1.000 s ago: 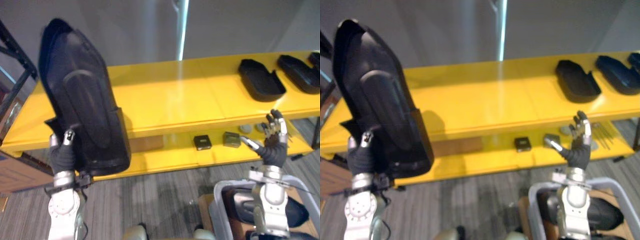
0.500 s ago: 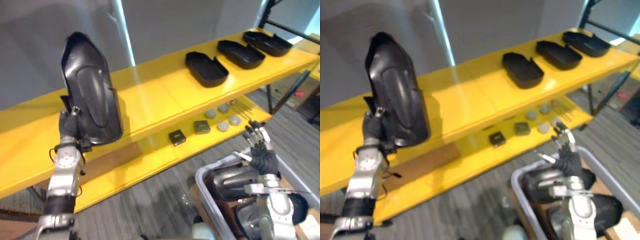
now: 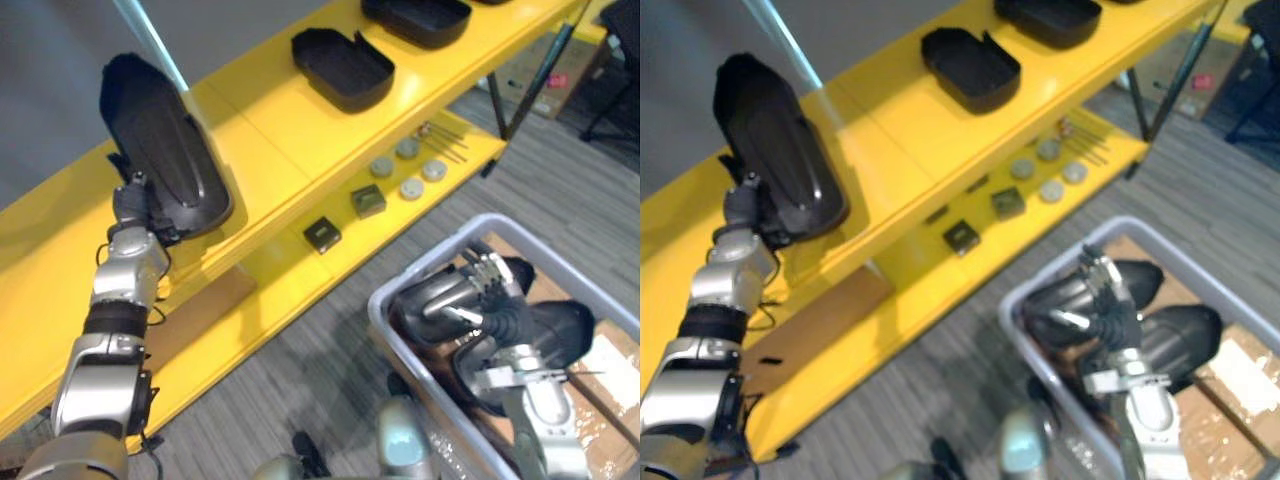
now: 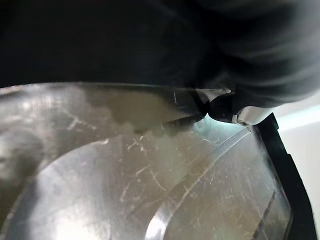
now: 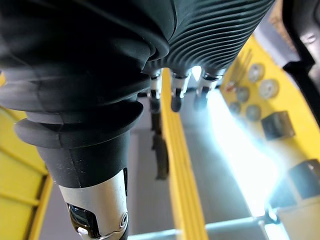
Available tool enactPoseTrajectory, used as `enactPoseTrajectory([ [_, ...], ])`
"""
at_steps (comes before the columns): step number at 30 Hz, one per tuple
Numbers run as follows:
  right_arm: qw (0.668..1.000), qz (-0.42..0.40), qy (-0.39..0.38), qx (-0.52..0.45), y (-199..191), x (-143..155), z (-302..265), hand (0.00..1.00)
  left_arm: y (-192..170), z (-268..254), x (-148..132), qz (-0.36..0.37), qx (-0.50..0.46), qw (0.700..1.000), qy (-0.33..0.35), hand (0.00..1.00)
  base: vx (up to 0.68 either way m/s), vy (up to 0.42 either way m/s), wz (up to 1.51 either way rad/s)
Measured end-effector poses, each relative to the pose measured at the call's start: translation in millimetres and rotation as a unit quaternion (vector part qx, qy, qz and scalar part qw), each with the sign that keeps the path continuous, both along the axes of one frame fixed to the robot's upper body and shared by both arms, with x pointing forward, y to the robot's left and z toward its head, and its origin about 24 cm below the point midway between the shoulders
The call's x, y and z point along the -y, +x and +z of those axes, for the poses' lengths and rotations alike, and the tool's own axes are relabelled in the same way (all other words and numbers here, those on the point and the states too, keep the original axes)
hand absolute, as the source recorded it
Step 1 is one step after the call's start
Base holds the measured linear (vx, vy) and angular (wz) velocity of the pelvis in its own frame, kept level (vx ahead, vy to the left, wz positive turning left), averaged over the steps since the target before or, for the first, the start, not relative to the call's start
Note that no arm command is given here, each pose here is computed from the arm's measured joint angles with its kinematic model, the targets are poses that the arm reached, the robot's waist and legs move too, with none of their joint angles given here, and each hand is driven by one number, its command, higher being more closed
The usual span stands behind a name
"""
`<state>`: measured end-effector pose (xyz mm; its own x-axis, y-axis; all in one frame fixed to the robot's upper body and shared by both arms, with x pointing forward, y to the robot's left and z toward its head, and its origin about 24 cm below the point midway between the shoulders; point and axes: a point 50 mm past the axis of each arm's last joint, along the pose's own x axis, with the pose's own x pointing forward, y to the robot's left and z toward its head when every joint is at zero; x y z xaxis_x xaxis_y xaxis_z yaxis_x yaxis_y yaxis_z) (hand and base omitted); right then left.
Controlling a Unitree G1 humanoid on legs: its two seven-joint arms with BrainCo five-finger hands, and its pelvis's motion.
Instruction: Walk over and take plastic housings, then place them on the shelf
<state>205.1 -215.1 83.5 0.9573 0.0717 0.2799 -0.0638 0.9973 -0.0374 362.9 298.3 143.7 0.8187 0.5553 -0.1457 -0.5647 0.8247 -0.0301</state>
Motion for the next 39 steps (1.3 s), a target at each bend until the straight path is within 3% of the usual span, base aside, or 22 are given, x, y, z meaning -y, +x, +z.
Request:
enactPoseTrajectory([
  [13,0.998,0.052,0.025,-0.002,-10,-26,3,0.00,-6,3,-15,0.079,-0.021,0.997,-0.009,1.00,-0.02,0.000,-0.08],
  [14,0.998,0.054,0.028,-0.003,-10,-27,3,0.00,-5,6,-16,0.087,-0.019,0.996,-0.011,0.00,0.00,0.000,0.00],
  [31,0.995,0.079,0.053,-0.023,-17,-39,-3,0.00,-10,21,-28,0.182,-0.015,0.983,-0.013,0.00,0.00,-0.005,-0.04],
  [39,0.993,0.093,0.057,-0.048,-25,-45,-12,0.00,-21,44,-44,0.301,0.036,0.952,-0.043,0.00,0.00,0.000,0.00],
])
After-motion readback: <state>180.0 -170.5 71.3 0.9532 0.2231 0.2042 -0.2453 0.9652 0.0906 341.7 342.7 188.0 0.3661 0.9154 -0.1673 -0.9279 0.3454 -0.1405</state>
